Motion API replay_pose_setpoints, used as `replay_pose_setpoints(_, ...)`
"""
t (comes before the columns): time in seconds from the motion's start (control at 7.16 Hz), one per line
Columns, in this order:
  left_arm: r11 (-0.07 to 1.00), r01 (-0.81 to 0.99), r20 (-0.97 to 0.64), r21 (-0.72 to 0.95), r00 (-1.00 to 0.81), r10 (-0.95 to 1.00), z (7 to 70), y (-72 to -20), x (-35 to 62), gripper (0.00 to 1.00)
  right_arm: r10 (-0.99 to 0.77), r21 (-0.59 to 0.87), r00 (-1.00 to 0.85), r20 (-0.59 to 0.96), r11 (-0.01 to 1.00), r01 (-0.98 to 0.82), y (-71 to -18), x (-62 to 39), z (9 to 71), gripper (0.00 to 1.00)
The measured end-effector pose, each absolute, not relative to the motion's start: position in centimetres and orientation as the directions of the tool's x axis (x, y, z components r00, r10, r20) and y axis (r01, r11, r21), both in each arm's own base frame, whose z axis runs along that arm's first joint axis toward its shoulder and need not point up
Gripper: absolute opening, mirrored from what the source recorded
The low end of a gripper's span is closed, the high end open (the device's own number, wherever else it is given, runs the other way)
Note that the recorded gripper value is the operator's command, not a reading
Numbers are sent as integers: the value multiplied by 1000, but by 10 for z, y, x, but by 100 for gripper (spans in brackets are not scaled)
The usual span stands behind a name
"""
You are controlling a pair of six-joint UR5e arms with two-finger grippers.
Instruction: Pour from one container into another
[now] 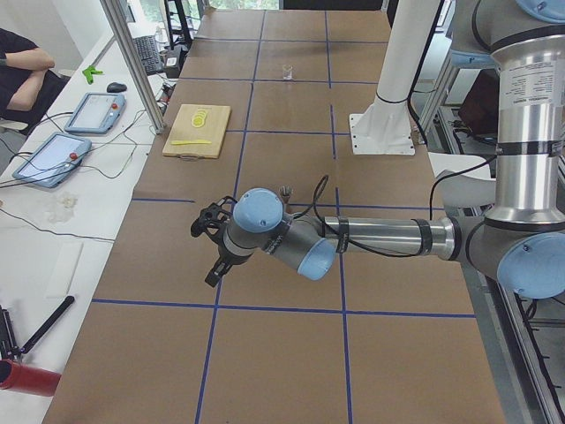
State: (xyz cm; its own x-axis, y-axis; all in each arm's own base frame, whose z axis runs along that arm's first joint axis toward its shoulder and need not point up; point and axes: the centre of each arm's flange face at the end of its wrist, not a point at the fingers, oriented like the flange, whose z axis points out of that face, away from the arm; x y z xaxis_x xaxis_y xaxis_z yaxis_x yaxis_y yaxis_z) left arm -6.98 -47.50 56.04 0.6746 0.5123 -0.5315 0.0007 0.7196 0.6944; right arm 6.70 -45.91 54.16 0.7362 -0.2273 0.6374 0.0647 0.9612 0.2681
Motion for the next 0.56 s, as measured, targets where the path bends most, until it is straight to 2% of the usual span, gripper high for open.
replay_pose_setpoints(0.28,632,17,-492,774,645,585,543,-466,-65,100,-238,285,735,635,956,64,-459,67,539,100)
replay_pose_setpoints(0.56,609,72,-531,790,577,621,529,-454,-36,100,-241,290,733,636,955,63,-456,67,542,100)
